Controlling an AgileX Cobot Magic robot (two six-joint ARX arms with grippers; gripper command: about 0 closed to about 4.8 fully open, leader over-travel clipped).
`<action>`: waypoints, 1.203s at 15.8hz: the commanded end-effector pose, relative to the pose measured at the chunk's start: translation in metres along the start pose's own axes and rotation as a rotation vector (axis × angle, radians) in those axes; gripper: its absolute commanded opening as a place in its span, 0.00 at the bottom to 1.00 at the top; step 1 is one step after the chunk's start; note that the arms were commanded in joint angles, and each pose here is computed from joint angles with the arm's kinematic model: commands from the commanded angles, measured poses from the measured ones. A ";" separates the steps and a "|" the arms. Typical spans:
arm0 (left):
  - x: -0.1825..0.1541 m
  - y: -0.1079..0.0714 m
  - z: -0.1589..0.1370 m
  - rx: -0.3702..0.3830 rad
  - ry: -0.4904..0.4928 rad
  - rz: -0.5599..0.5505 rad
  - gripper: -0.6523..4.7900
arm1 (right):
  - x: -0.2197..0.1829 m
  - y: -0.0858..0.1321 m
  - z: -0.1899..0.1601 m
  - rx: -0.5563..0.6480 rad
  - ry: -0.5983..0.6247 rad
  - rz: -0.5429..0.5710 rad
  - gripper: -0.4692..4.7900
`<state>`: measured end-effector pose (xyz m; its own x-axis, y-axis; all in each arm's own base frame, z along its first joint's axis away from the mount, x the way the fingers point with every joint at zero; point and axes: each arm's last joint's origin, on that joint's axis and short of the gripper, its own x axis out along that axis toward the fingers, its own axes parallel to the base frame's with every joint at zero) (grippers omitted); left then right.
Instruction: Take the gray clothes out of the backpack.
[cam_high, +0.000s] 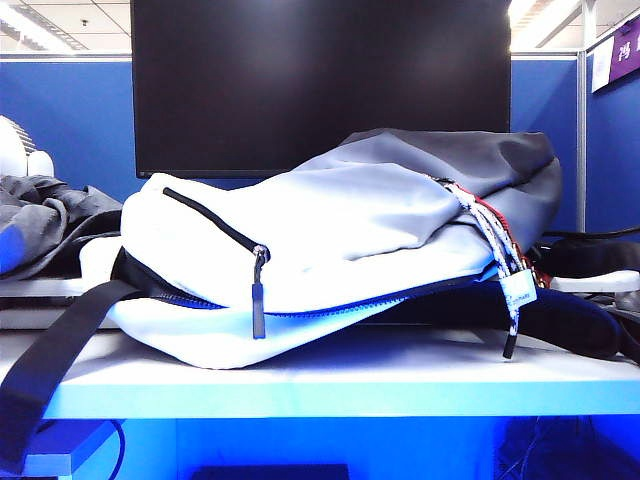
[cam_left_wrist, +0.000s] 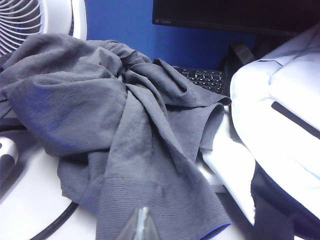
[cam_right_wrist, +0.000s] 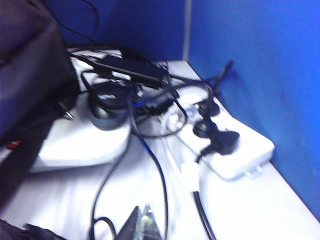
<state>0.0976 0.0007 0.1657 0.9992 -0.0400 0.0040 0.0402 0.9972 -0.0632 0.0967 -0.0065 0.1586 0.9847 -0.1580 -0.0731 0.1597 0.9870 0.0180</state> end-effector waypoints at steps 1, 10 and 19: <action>0.000 0.000 0.001 0.004 -0.009 -0.001 0.11 | -0.001 0.006 0.002 -0.009 -0.028 0.079 0.08; 0.000 0.000 0.001 0.004 -0.009 -0.001 0.11 | -0.001 0.008 0.001 -0.007 -0.017 0.106 0.08; 0.000 0.000 0.001 0.004 -0.009 -0.001 0.11 | -0.001 0.008 0.001 -0.007 -0.017 0.107 0.08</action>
<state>0.0976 0.0007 0.1657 0.9992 -0.0400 0.0036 0.0402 0.9972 -0.0632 0.0970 0.0018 0.1596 0.9964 -0.0550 -0.0639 0.0561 0.9983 0.0152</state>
